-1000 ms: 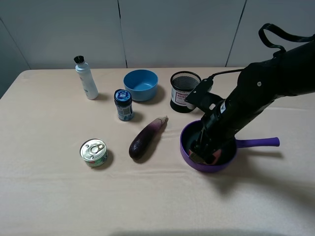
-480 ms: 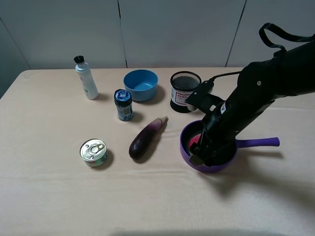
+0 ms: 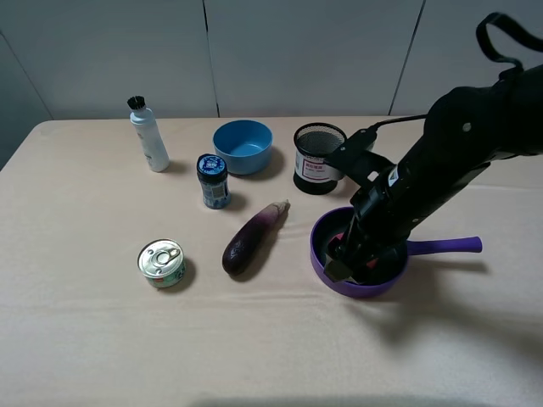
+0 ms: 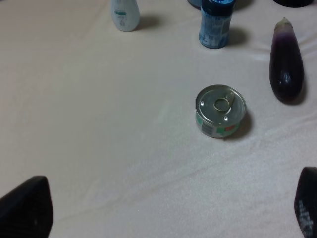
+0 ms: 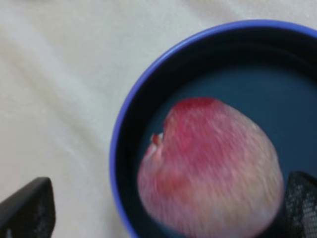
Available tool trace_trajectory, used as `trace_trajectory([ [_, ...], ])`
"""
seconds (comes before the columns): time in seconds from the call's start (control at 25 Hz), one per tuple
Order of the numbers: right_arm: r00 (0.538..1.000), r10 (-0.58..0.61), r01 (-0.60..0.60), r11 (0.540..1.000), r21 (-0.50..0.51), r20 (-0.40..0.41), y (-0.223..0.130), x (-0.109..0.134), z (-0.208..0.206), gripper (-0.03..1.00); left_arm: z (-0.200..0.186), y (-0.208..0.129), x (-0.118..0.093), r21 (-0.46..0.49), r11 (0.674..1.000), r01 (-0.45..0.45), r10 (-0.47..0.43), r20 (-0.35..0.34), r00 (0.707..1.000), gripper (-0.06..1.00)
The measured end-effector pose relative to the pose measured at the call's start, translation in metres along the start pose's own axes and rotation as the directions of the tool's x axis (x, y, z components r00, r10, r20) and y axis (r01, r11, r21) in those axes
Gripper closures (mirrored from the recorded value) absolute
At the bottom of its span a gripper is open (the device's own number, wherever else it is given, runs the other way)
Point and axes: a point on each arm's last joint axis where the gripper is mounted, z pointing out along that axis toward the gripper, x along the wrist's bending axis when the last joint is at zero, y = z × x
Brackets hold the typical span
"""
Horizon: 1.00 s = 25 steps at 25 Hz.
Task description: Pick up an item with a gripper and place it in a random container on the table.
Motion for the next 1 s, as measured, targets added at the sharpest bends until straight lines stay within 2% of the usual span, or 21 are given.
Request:
trace_trajectory([
  [0.4,0.998,0.058,-0.058,0.998,-0.025,-0.021,-0.01,0.011,-0.055,0.27,0.0,0.0,0.0,0.0,1.0,0.0,0.0,0.0,1.0,-0.05],
  [0.68,0.997,0.069,-0.068,0.997,-0.046,0.034,-0.024,0.013,-0.091,0.27,0.0,0.0,0.0,0.0,1.0,0.0,0.0,0.0,1.0,-0.05],
  [1.0,0.982,0.168,-0.156,0.98,-0.126,0.089,-0.047,0.007,-0.134,0.27,0.0,0.0,0.0,0.0,1.0,0.0,0.0,0.0,1.0,-0.05],
])
